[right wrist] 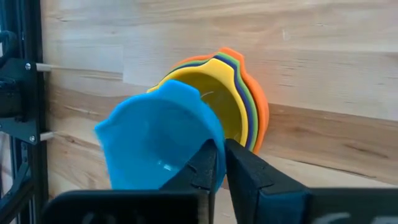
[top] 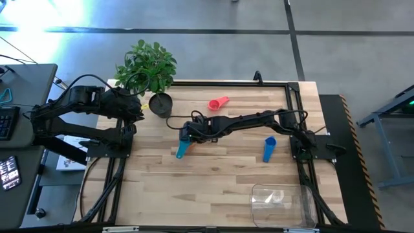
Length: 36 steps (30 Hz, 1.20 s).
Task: Nest measuring cups in basket
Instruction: Stack the light blue measuring cup on the yellow measuring cup, then stack the pink measuring cup on the light blue measuring cup
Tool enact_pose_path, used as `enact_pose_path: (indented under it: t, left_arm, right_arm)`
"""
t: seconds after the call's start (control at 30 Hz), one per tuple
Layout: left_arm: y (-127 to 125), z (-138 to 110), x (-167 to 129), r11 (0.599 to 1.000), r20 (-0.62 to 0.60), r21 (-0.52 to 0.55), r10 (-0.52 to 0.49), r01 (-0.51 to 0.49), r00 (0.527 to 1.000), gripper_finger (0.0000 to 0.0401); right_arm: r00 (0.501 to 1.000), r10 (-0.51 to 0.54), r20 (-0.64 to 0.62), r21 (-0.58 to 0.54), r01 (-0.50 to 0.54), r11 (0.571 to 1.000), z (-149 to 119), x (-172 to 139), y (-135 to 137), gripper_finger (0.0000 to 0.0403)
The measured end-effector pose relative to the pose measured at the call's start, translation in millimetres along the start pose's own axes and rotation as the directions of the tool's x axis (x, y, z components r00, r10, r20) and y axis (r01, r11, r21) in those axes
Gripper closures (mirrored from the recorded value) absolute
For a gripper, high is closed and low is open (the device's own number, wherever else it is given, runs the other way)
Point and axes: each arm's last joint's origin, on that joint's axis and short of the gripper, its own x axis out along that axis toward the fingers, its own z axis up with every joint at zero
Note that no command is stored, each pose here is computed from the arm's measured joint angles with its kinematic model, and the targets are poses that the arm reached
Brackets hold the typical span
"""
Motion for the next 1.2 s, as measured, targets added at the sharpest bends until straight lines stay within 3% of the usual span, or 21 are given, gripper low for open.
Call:
enact_pose_path:
  t: [0.3, 0.73, 0.97, 1.2]
  left_arm:
    - [0.0, 0.0, 0.0, 1.0, 0.0, 0.0, 0.0, 0.0, 1.0, 0.0343]
    - [0.0, 0.0, 0.0, 1.0, 0.0, 0.001, -0.001, 0.001, 1.0, 0.0343]
    - [-0.1, 0.1, 0.0, 1.0, 0.0, -0.013, -0.001, 0.001, 1.0, 0.0343]
    - [-0.1, 0.1, 0.0, 0.997, 0.0, -0.083, -0.001, 0.001, 1.0, 0.0343]
  right_arm:
    - [1.0, -0.002, 0.02, 0.002, 0.002, 1.0, 0.7, 0.0, -0.1, 0.0326]
    - [1.0, -0.011, 0.025, -0.097, 0.013, 0.995, 8.8, -11.0, 1.7, 0.0323]
    - [0.998, -0.054, 0.043, -0.216, 0.062, 0.974, 33.1, -30.4, 7.0, 0.0323]
    - [0.982, -0.171, 0.081, -0.371, 0.189, 0.909, 77.1, -63.8, 7.2, 0.0323]
